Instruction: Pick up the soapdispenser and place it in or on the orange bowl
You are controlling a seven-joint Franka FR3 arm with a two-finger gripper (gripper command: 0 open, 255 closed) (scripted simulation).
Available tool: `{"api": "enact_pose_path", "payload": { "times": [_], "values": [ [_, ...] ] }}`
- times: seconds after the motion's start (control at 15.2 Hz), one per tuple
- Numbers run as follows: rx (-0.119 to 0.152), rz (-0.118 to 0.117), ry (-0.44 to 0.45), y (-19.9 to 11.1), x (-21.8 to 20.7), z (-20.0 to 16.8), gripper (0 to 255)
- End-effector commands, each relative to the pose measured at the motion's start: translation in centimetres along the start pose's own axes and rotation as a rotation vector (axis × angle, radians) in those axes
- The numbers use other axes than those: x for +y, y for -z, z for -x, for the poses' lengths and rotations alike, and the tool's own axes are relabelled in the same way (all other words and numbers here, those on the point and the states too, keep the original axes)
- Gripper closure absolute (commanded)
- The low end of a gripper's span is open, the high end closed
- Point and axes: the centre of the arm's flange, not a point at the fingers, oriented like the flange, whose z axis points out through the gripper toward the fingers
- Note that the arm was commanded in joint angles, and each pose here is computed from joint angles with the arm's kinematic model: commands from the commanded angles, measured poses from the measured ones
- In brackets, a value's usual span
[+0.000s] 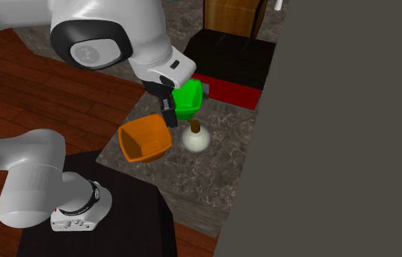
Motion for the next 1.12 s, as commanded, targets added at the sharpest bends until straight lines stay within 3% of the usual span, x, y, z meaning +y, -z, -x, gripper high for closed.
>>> {"api": "enact_pose_path", "payload": {
  "times": [0.0, 0.92, 1.06],
  "values": [
    [0.000, 0.008, 0.000, -2.2, -1.2, -1.2, 0],
    [-0.014, 0.072, 0.005, -18.6, -8.7, -6.9, 0],
    [-0.015, 0.074, 0.005, -19.5, -8.8, -7.0, 0]
  ]
}}
